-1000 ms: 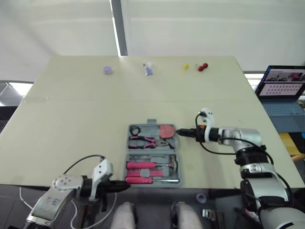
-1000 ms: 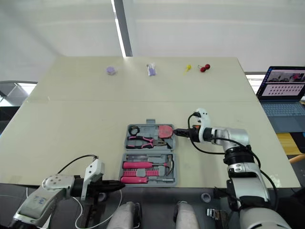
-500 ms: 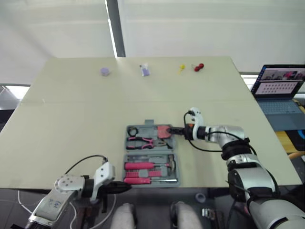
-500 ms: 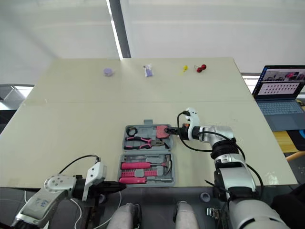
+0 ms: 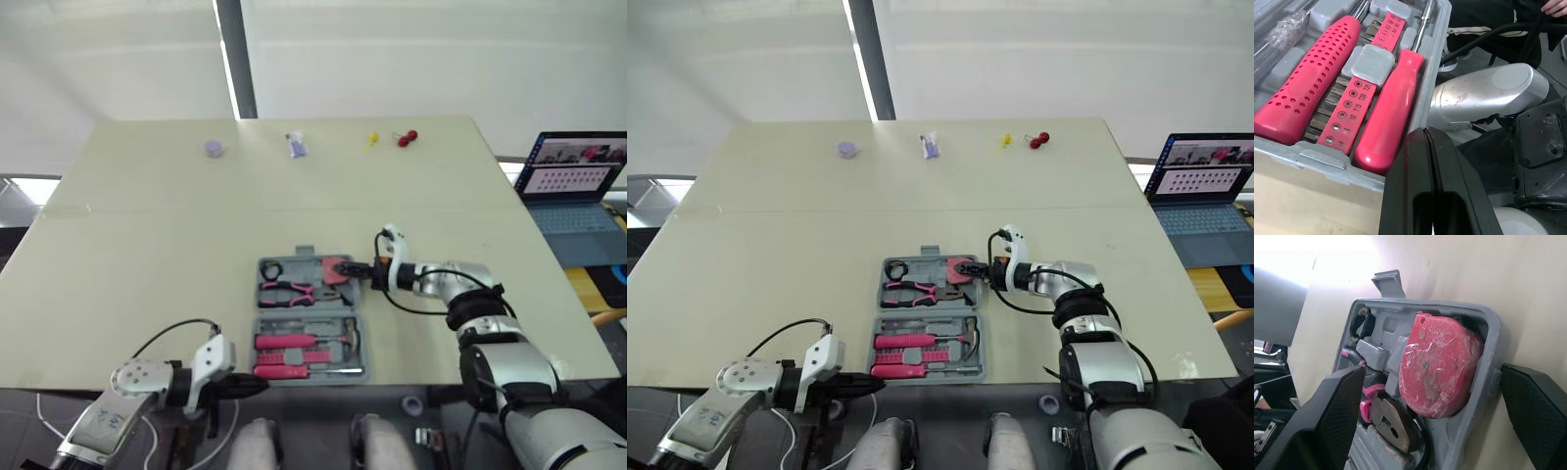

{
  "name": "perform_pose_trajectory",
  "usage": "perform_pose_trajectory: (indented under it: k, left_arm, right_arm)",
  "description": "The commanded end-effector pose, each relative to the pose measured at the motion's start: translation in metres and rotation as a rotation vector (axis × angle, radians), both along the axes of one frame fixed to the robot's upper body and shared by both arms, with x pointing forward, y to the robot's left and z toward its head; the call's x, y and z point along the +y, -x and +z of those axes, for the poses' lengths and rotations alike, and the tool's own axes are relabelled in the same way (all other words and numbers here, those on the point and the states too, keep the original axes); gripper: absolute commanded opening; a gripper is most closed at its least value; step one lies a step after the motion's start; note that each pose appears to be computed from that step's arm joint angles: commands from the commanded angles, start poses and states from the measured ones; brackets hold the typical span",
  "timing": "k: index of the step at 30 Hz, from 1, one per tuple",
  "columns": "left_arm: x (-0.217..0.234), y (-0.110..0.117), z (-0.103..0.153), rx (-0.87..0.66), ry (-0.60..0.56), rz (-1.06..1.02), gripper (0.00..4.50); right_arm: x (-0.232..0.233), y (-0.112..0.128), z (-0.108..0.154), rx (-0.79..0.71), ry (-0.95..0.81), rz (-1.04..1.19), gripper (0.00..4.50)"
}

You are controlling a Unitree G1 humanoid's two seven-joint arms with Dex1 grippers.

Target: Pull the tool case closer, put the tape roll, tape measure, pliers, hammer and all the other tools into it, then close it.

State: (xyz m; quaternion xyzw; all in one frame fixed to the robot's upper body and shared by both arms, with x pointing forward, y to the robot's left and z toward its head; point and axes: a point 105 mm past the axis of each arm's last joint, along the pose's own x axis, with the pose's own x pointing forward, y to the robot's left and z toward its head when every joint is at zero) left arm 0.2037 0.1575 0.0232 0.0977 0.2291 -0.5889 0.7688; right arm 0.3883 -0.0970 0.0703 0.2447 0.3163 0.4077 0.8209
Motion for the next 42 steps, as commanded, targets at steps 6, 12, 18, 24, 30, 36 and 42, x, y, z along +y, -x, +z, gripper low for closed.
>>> perform_pose_trajectory:
  k: [6,12,18,24,30,36,42]
  left_arm:
    - [0.015,0.003,-0.011,0.038,-0.049,0.076,0.00]
    - [0.014,0.003,-0.011,0.042,-0.033,0.095,0.00]
    - [0.016,0.001,-0.010,0.043,-0.019,0.122,0.00]
    - [0.015,-0.003,-0.009,0.039,0.007,0.147,0.00]
    - [0.014,-0.002,-0.011,0.041,0.006,0.141,0.00]
    - [0.016,-0.001,-0.013,0.043,-0.004,0.141,0.00]
    - [0.017,0.000,-0.015,0.043,-0.013,0.130,0.00]
  right_arm:
    - [0.003,-0.001,0.044,-0.161,-0.185,0.081,4.41]
    - [-0.002,0.001,0.064,-0.231,-0.214,0.122,4.41]
    - [-0.007,0.010,0.079,-0.278,-0.213,0.183,4.41]
    - [0.001,0.037,0.080,-0.297,-0.160,0.321,4.41]
    - [-0.010,0.019,0.067,-0.306,-0.054,0.192,4.41]
    - [-0.033,-0.013,0.027,-0.185,0.139,-0.052,4.41]
    - [-0.019,-0.007,-0.003,-0.094,0.156,-0.019,4.41]
